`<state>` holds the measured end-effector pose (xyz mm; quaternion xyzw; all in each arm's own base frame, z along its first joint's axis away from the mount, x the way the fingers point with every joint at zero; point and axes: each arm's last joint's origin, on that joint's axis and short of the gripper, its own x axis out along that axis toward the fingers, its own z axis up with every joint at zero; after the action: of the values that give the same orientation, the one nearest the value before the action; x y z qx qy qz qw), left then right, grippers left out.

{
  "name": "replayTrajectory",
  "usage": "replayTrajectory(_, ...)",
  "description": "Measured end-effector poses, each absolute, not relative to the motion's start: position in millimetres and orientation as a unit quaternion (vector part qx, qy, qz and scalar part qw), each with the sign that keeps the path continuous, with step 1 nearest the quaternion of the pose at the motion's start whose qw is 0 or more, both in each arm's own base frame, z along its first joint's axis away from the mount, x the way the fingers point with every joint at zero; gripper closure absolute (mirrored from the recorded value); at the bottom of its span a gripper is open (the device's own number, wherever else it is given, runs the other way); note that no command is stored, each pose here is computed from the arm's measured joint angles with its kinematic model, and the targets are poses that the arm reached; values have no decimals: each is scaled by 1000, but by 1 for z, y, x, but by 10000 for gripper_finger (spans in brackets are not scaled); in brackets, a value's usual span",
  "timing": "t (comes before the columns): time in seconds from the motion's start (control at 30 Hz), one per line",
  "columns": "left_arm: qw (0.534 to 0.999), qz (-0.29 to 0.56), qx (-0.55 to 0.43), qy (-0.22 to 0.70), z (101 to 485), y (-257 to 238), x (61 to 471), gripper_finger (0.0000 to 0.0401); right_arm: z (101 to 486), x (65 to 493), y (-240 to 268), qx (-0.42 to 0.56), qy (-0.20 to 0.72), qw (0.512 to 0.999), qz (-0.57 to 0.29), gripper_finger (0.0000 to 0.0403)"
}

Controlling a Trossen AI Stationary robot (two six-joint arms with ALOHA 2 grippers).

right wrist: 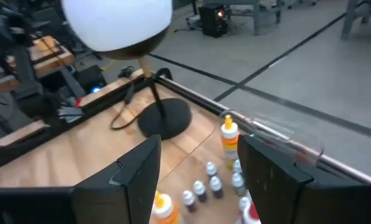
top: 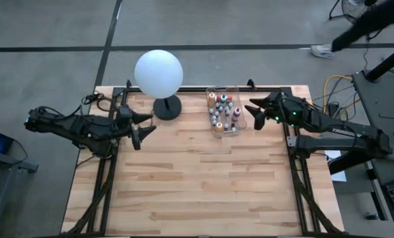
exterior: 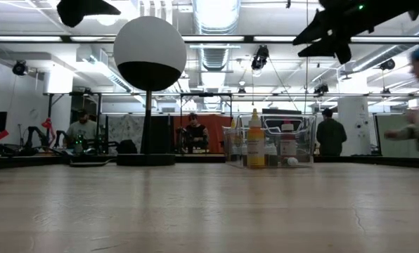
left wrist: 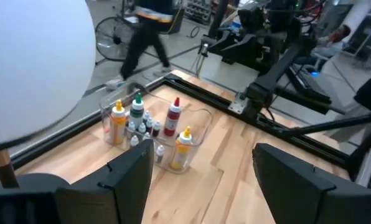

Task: Pick & Place food coloring
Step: Return to Home Position

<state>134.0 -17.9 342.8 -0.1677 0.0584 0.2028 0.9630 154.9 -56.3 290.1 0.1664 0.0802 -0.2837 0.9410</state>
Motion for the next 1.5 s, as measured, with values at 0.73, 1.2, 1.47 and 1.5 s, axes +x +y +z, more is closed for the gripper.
replayTrajectory(0.73,963,167,-213,-13,243,-7,90,156,262,140,-15,225,93,954,-174,200)
replayTrajectory(1.2,968,165,-188,-19,201,-8,92,156,197,134,17,205,31,975,-81,200)
replayTrajectory(1.47,970,164,-180,-25,182,-8,95,156,173,127,14,198,40,973,-112,200)
replayTrajectory(1.5,970,165,-178,-21,179,-9,95,156,172,126,14,196,40,973,-113,200)
